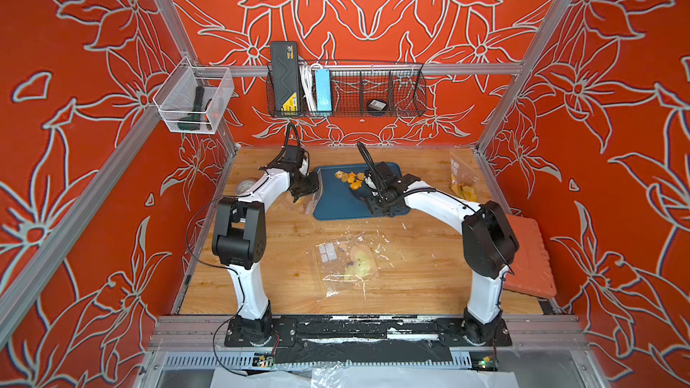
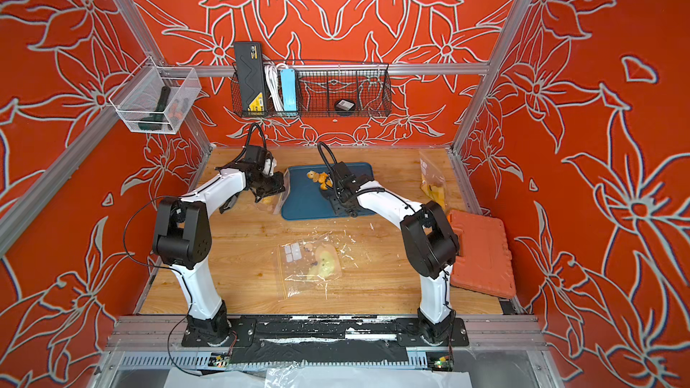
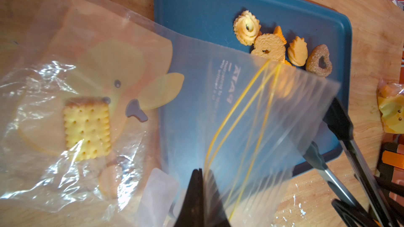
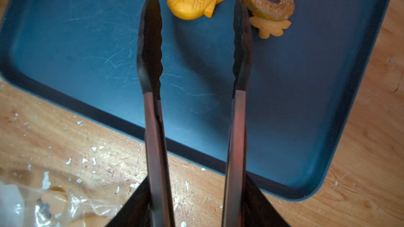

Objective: Put the cookies into a resealable bag to prevent moisture
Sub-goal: Pick up the cookie from the tray.

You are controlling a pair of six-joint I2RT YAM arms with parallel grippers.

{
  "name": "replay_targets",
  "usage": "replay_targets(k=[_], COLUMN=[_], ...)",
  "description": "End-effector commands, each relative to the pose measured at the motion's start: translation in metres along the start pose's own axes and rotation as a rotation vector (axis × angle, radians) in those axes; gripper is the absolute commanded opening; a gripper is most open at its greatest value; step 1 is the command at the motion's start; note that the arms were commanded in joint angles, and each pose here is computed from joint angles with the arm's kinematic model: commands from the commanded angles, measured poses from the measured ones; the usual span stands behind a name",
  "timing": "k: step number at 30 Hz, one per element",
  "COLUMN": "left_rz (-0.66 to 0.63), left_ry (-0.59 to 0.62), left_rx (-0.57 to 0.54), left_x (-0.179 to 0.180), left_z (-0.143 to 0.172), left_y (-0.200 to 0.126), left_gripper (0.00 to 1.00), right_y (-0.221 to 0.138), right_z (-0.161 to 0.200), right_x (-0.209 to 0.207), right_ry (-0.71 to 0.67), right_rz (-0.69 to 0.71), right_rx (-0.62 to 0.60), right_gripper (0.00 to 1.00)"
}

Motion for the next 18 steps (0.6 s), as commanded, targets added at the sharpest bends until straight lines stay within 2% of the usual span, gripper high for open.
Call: replay_targets(k=[1,10,15,18], left_rz=[0.028,0.032,0.034,0.038], left_ry=[0.012,0.013,0.019,0.023], left_rx=[-0.017,0.002,0.003,0.007], left_x=[-0.005,-0.005,-0.005,-0.006], left_z=[-0.003,-0.002,-0.002,-0.002], left_y=[-0.009,-0.006,-0.006,-0.007], left_gripper=[0.0,0.0,0.0,0.0], right_y=[0.005,0.019,0.019,0.009], right_z=[-0.007,-0.02,-0.018,-0.011], right_x=[0.0,0.0,-0.002,-0.004], right_ry=[0.02,0.033,0.035,0.038], right_rz=[0.006,-0.003,0.026,0.048], right_rx=[0.019,0.019,0.029,0.016], right_gripper=[0.58,0.57,0.46,0.42])
Point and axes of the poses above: each gripper's point midway between its finger pads, its own y axis out along the fingers, its own x axis along the line the jaws close on, z = x × y, the point moved 7 cm from there along -y, back along the fingers, and after that the axes turned 15 degrees about -y, right-handed, at the moved point
